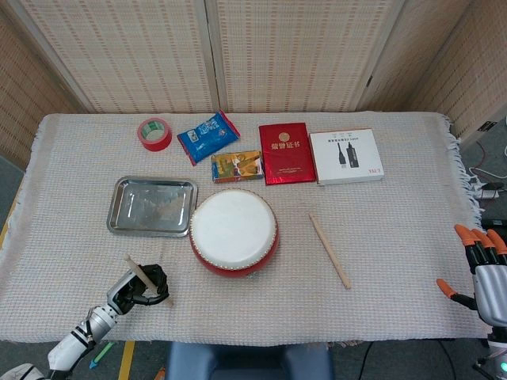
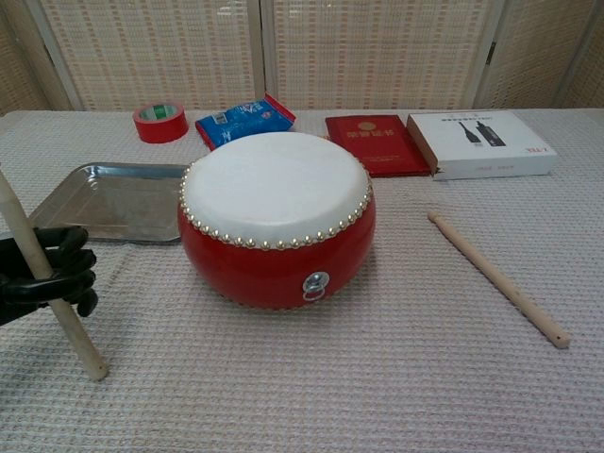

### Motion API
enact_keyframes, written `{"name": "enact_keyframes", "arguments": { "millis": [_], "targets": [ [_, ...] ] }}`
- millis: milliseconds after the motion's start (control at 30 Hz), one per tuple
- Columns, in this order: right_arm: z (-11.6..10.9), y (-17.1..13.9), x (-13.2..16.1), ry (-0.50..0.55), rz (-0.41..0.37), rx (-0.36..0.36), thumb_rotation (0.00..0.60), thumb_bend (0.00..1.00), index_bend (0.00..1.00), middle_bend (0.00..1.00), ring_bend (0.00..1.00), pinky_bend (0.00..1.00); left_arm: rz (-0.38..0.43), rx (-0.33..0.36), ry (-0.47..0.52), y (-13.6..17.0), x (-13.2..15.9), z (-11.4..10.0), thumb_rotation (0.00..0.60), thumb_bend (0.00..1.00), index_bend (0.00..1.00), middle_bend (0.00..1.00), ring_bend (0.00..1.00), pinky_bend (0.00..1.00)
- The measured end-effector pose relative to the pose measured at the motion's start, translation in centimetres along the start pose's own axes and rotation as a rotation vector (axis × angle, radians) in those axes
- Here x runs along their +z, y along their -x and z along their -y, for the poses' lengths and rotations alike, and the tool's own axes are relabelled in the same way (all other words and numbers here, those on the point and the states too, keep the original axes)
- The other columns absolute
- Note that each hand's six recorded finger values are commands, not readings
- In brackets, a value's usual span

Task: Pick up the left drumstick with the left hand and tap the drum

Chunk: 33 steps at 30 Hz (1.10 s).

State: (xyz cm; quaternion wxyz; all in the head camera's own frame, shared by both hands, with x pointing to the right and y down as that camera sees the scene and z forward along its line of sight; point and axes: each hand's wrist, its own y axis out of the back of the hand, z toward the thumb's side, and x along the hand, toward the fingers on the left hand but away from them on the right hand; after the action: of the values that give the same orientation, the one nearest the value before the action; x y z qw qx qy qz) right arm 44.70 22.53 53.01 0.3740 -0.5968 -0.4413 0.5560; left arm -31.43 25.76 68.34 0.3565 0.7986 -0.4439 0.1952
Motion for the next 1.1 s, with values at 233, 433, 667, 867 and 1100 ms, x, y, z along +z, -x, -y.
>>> {"name": "enact_keyframes", "arguments": {
  "millis": [233,433,667,867,1100],
  "targets": [
    [-0.3,-0.2,0.1,-0.001,-0.009,-0.015,0.600,0.16,0.00,0.11,0.00,0.07,-0.018,-0.007,-0.030,0.1,-0.7,0.6,0.590,0.23,0.71,0.78,0.70,0.63],
    [-0.4,-0.2,0.1,0.001,-0.015,-0.020,0.600,0.15,0.00,0.11,0.00,0.07,-0.030,-0.005,-0.105,0.0,-1.4,1.1,0.600,0.23,0.81,0.88,0.79,0.72],
    [-0.4,-0.2,0.1,0.000,-0.016,-0.023,0.600,0.16,0.00,0.11,0.00,0.07,-0.043,-0.011,-0.186,0.0,-2.5,2.1,0.600,0.23,0.83,0.89,0.81,0.73],
    [-0.4,-0.1,0.2,0.000,-0.019,-0.023,0.600,0.16,0.00,0.11,0.00,0.07,-0.053,-0.026,-0.243,-0.2,-3.5,2.8,0.600,0.23,0.85,0.91,0.82,0.73],
    [-0.4,-0.1,0.2,-0.002,-0.019,-0.024,0.600,0.16,0.00,0.11,0.00,0.07,-0.068,-0.016,-0.257,-0.8,-4.5,2.9,0.600,0.25,0.89,0.94,0.86,0.78]
  ]
}}
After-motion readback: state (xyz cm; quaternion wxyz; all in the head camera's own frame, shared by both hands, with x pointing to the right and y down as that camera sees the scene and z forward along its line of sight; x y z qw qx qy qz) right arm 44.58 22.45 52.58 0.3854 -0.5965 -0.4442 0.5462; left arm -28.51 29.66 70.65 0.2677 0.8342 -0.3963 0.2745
